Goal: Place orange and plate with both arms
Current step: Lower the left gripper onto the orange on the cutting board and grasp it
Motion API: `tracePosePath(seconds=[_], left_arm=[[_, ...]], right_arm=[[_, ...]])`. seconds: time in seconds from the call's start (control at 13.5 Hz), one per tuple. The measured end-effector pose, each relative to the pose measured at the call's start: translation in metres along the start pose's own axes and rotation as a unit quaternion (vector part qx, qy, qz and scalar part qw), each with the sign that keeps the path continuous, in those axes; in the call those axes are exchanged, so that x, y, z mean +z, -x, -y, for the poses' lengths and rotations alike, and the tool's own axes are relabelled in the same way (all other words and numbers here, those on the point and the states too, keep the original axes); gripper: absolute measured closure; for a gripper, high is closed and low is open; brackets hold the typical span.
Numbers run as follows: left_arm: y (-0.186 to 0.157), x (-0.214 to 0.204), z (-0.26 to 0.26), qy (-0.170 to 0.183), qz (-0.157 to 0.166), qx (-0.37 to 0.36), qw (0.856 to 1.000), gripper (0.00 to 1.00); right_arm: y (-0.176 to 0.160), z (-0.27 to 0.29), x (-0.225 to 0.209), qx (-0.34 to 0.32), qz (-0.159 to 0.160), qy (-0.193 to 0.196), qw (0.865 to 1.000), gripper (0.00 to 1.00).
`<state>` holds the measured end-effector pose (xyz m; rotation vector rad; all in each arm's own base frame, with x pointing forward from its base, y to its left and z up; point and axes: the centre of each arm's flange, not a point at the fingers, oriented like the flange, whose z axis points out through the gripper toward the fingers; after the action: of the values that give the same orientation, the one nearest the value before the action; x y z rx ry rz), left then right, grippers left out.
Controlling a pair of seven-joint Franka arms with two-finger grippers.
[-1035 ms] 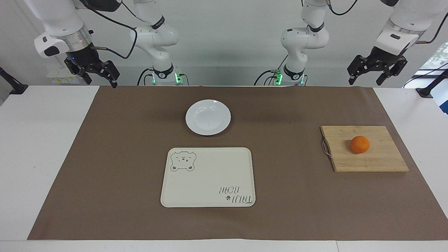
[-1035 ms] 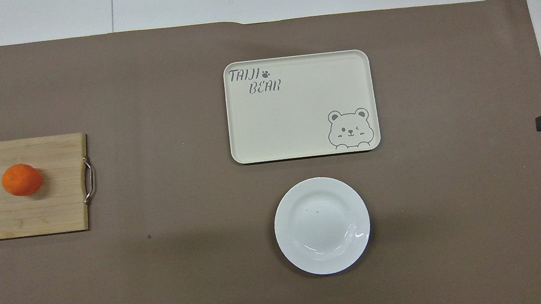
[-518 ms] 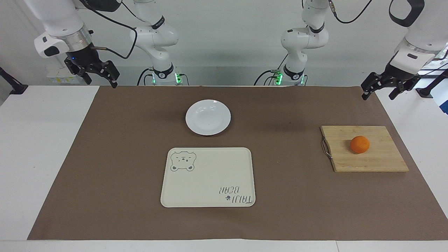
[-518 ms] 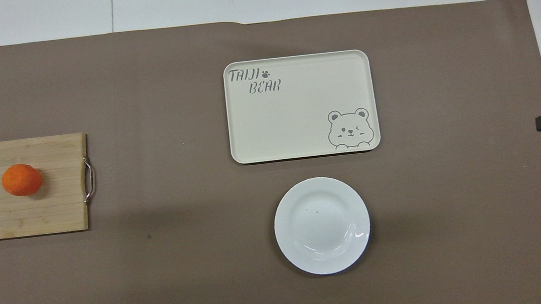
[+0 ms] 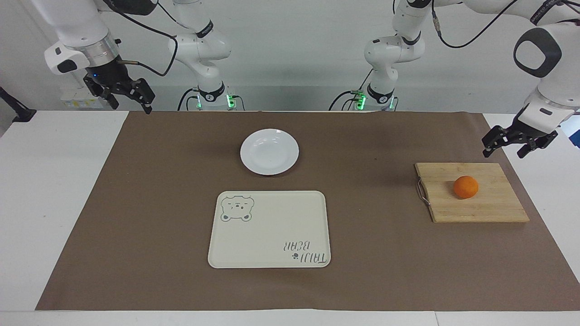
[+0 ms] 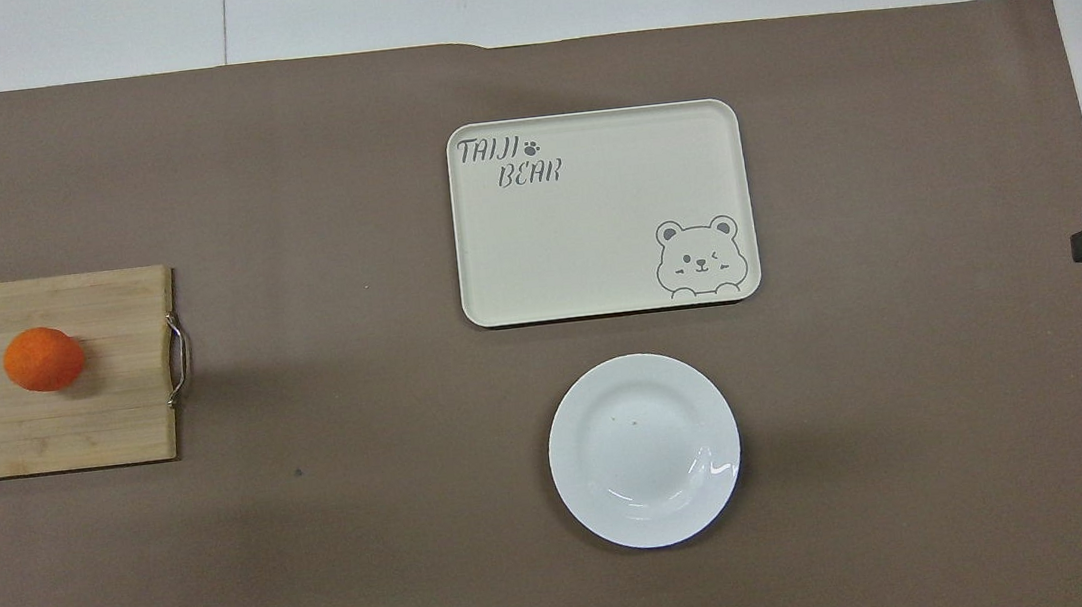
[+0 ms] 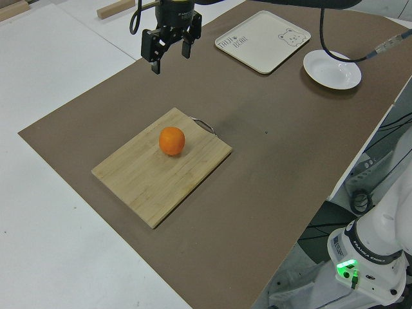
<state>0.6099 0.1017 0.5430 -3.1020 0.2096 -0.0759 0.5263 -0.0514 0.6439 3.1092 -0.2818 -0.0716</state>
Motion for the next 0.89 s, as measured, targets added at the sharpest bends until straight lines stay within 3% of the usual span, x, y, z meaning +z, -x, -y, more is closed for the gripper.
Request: tracePosePath(seconds=[0.44,0.89], left_arm=[[0.006,0.111,0.017,0.002,0.010,0.016,1.000,0.00],[0.016,0.168,0.015,0.009,0.028,0.017,0.999,0.00]], right_arm=[[0.000,0.000,0.000,0.000,0.000,0.000,1.000,0.00],[0.000,0.000,0.000,0.000,0.000,0.000,1.000,0.00]])
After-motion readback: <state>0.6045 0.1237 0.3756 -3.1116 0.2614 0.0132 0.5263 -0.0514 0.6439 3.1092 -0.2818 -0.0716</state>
